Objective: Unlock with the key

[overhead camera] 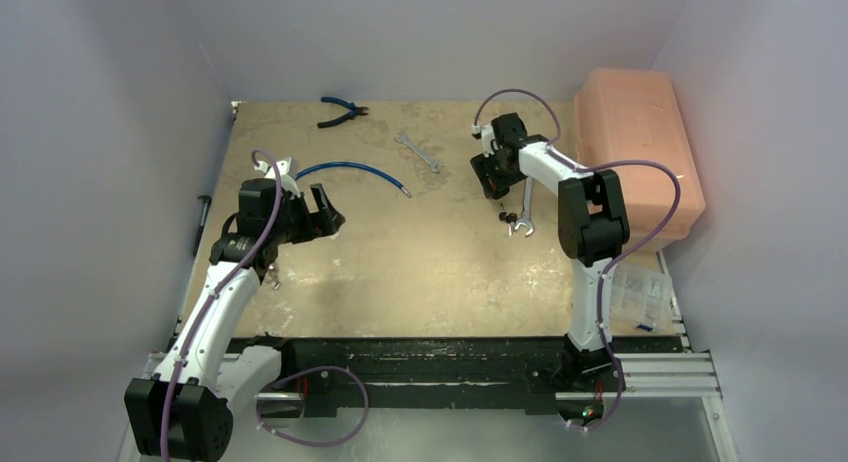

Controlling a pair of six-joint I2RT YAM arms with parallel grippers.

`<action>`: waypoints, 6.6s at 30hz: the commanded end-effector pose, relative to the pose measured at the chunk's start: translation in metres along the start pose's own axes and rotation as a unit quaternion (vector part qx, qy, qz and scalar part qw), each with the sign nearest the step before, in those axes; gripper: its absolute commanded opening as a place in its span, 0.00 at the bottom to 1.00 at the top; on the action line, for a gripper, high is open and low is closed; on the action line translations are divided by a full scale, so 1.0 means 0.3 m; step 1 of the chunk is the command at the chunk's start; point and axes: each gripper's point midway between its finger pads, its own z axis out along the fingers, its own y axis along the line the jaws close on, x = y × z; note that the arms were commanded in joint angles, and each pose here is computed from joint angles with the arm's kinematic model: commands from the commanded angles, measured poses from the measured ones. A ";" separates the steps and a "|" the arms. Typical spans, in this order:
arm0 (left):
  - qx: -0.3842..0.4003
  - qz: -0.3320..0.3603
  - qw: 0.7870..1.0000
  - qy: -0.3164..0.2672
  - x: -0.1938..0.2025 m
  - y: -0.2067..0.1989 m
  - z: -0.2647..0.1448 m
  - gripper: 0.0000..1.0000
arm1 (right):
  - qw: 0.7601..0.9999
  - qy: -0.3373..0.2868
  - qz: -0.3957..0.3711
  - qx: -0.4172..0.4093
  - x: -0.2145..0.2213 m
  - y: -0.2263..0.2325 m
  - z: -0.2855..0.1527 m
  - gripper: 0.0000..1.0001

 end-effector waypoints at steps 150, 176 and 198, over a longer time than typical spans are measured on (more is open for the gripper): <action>0.016 0.015 0.999 -0.040 -0.049 -0.029 -0.038 0.85 | 0.962 -0.061 0.252 0.087 0.131 0.080 -0.233 0.63; 0.014 0.015 0.999 -0.037 -0.046 -0.026 -0.032 0.85 | 0.971 -0.032 0.227 0.066 0.157 0.088 -0.139 0.51; 0.013 0.015 0.999 -0.037 -0.046 -0.024 -0.031 0.85 | 0.969 -0.073 0.224 0.071 0.014 0.038 -0.213 0.56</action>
